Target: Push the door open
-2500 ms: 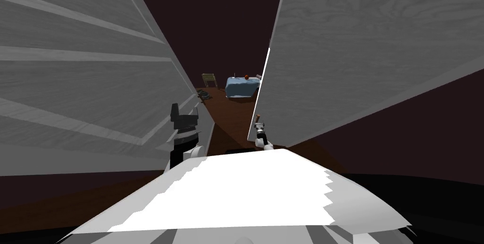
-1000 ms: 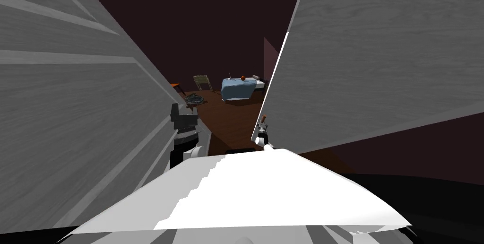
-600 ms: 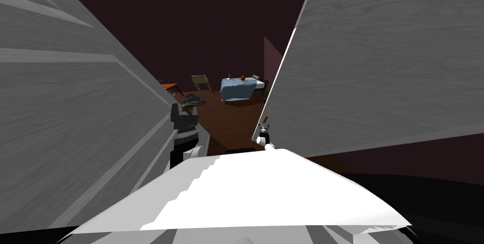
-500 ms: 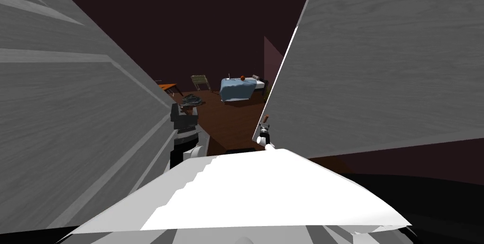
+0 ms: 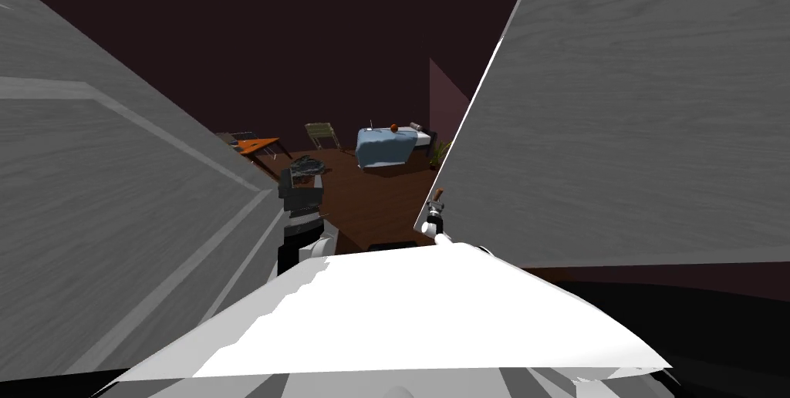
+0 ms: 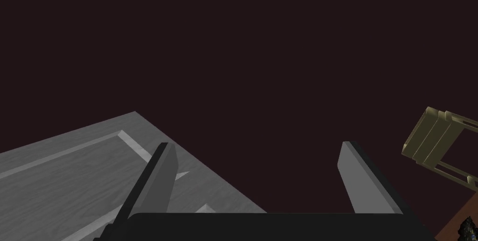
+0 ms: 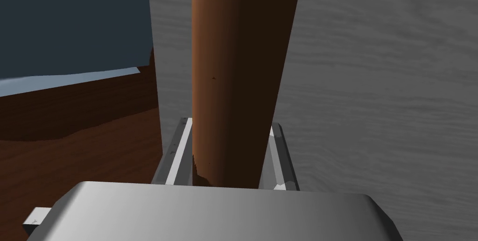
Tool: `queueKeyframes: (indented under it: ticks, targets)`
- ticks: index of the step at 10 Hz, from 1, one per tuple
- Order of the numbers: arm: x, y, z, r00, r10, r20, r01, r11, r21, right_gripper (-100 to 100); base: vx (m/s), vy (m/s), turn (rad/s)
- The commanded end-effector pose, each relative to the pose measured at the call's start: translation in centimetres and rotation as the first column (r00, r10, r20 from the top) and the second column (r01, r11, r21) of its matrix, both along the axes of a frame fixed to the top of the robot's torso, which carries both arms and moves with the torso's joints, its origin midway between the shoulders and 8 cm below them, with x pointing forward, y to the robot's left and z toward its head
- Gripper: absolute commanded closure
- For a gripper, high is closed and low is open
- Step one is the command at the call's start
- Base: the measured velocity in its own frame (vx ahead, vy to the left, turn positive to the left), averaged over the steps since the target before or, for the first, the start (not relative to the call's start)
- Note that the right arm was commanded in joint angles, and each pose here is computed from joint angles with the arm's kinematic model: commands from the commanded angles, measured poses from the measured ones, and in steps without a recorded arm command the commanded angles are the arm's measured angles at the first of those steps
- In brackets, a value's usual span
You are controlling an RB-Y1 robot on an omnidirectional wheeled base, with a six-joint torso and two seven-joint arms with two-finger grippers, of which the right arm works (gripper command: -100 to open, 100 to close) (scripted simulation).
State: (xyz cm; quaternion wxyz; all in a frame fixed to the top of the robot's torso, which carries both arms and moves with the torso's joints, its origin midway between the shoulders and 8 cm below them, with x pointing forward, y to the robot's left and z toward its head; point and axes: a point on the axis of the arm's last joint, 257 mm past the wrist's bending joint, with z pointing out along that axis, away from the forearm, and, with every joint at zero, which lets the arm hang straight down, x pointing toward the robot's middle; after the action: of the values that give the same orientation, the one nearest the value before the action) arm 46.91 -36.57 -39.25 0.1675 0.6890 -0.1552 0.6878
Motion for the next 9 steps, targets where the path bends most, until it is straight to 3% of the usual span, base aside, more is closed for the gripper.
queueKeyframes:
  ticks: [1,2,3,5,6,8,9]
  targets:
    - [-1.0,-1.3,-0.4,0.9996,-0.020,-0.019,0.020,1.000,-0.011,100,0.063,-0.018,0.027]
    - [-0.5,-1.2,0.4,0.9998,-0.018,0.003,0.018,1.000,-0.010,100,0.010,-0.018,0.009]
    - [-1.0,-2.6,0.4,0.9987,-0.051,0.004,0.051,0.999,-0.010,100,0.099,0.004,-0.060]
    - [-1.1,-2.6,0.2,0.9987,-0.052,-0.002,0.052,0.999,-0.010,100,0.112,0.015,-0.026]
    - [-1.5,-3.9,0.4,0.9964,-0.085,0.005,0.085,0.996,-0.008,100,0.173,0.002,-0.064]
    - [-1.7,-4.2,0.4,0.9957,-0.093,0.005,0.093,0.996,-0.007,100,0.175,0.011,-0.043]
    - [-2.2,-5.5,0.4,0.9921,-0.125,0.005,0.125,0.992,-0.004,100,0.184,-0.012,-0.092]
